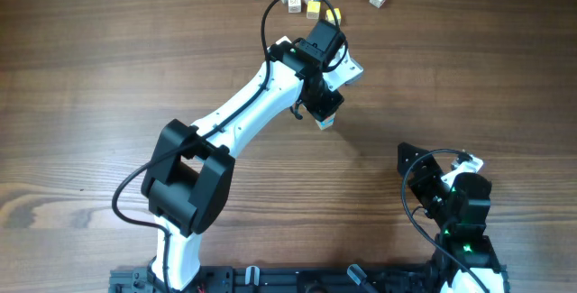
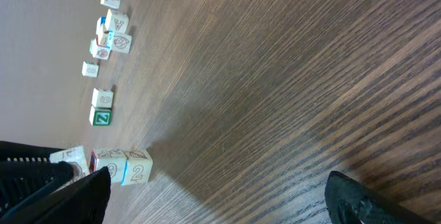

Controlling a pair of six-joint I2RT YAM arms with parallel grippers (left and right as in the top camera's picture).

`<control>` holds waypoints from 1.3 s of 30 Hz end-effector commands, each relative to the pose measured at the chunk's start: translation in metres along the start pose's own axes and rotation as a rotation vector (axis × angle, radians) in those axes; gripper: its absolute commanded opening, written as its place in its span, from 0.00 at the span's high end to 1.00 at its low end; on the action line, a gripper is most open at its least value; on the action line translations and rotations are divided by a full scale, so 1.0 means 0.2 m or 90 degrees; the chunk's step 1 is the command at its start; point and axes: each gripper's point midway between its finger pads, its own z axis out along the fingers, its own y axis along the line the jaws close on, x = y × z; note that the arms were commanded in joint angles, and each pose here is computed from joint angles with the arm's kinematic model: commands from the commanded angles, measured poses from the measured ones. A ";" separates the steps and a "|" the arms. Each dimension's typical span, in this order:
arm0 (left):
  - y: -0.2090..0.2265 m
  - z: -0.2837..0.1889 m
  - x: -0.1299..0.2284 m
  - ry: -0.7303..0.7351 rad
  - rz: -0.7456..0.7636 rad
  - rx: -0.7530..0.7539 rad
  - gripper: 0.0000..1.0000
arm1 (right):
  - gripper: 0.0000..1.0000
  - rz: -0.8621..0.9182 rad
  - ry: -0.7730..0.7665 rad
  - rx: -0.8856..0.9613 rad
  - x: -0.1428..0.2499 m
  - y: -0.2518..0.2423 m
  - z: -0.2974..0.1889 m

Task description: Form a tower

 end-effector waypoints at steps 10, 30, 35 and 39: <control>0.01 0.03 0.01 0.007 0.000 -0.009 0.70 | 0.00 -0.002 -0.001 0.004 0.00 -0.01 0.00; 0.03 0.02 0.02 0.013 0.003 -0.027 0.77 | 0.00 -0.002 -0.002 0.006 0.00 -0.01 0.00; 0.04 -0.01 -0.04 -0.004 0.003 -0.031 0.81 | 0.00 -0.002 -0.003 0.007 0.00 -0.01 0.00; 0.03 -0.03 -0.05 -0.010 0.005 -0.027 0.81 | 0.00 -0.001 -0.001 0.011 0.00 -0.02 0.00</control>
